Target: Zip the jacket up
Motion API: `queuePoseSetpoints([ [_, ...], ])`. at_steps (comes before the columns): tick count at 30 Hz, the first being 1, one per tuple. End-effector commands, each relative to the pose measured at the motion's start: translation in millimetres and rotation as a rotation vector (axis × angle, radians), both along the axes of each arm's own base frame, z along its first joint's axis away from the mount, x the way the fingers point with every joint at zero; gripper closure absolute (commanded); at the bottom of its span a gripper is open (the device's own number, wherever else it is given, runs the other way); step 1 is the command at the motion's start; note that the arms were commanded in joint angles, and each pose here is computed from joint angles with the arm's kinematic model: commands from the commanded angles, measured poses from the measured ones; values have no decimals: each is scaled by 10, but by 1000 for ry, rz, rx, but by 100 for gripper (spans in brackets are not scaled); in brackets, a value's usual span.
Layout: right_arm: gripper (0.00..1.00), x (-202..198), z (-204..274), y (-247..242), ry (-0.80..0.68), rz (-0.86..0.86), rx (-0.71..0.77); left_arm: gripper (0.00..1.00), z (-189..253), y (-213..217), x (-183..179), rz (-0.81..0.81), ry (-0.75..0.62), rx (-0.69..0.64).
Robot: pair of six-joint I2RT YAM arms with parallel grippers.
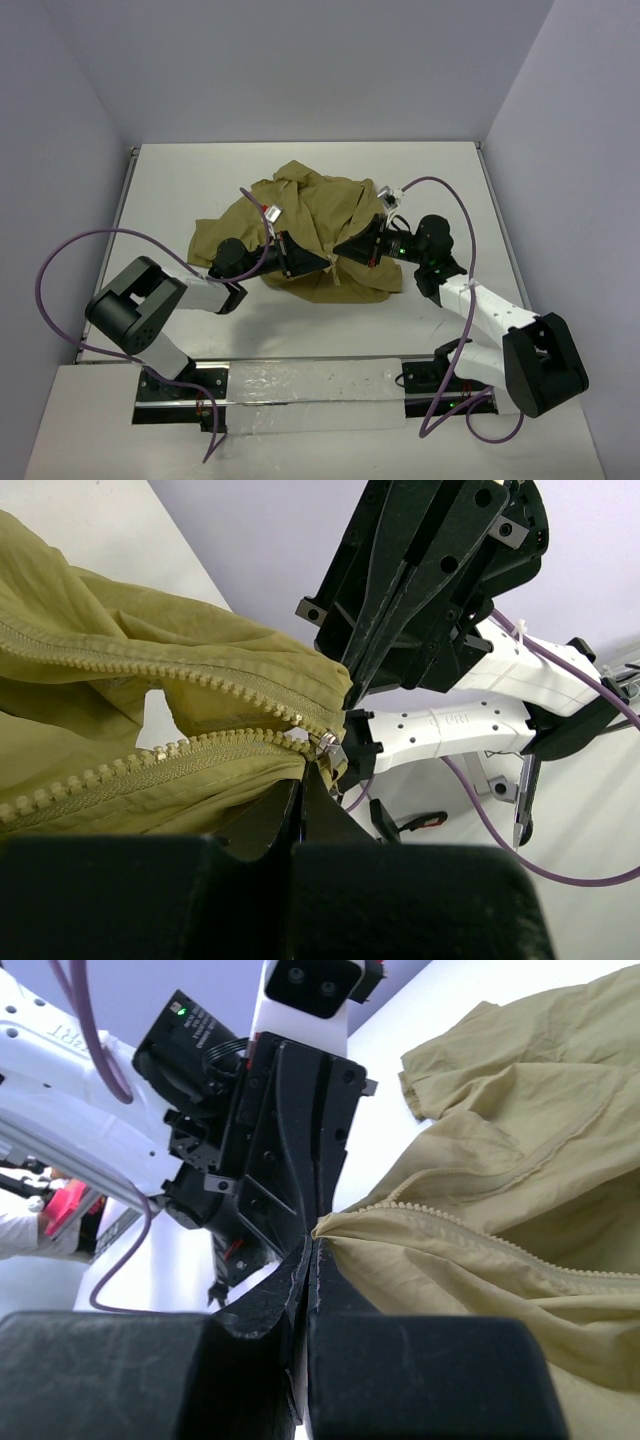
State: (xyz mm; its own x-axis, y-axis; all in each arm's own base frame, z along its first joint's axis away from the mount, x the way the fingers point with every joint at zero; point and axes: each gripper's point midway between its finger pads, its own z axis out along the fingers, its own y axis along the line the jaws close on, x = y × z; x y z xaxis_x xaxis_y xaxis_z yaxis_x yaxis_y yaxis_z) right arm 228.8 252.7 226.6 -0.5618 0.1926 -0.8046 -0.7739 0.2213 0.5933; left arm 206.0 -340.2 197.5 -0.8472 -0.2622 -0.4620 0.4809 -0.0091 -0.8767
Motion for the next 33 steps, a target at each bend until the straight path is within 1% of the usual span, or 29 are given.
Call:
queuePoseSetpoints([
  [1, 100, 160, 266, -39, -109, -79, 15, 100, 498, 80, -142, -8, -218, -158],
  [4, 100, 197, 245, -62, -91, -114, 16, 100, 502, 90, -121, 8, -215, -158],
  [8, 100, 246, 251, -93, -53, -182, 54, 100, 500, 101, -90, 34, -207, -158],
  [11, 100, 283, 251, -148, -36, -279, 95, 100, 519, 97, -65, 40, -205, -162],
  [14, 100, 273, 257, -155, -30, -313, 112, 100, 533, 87, -54, 39, -205, -164],
  [26, 100, 200, 267, 8, -10, -303, 144, 100, 525, 57, -25, 38, -199, -162],
  [33, 100, 225, 258, 44, -2, -334, 147, 100, 555, 30, -49, 29, -206, -171],
])
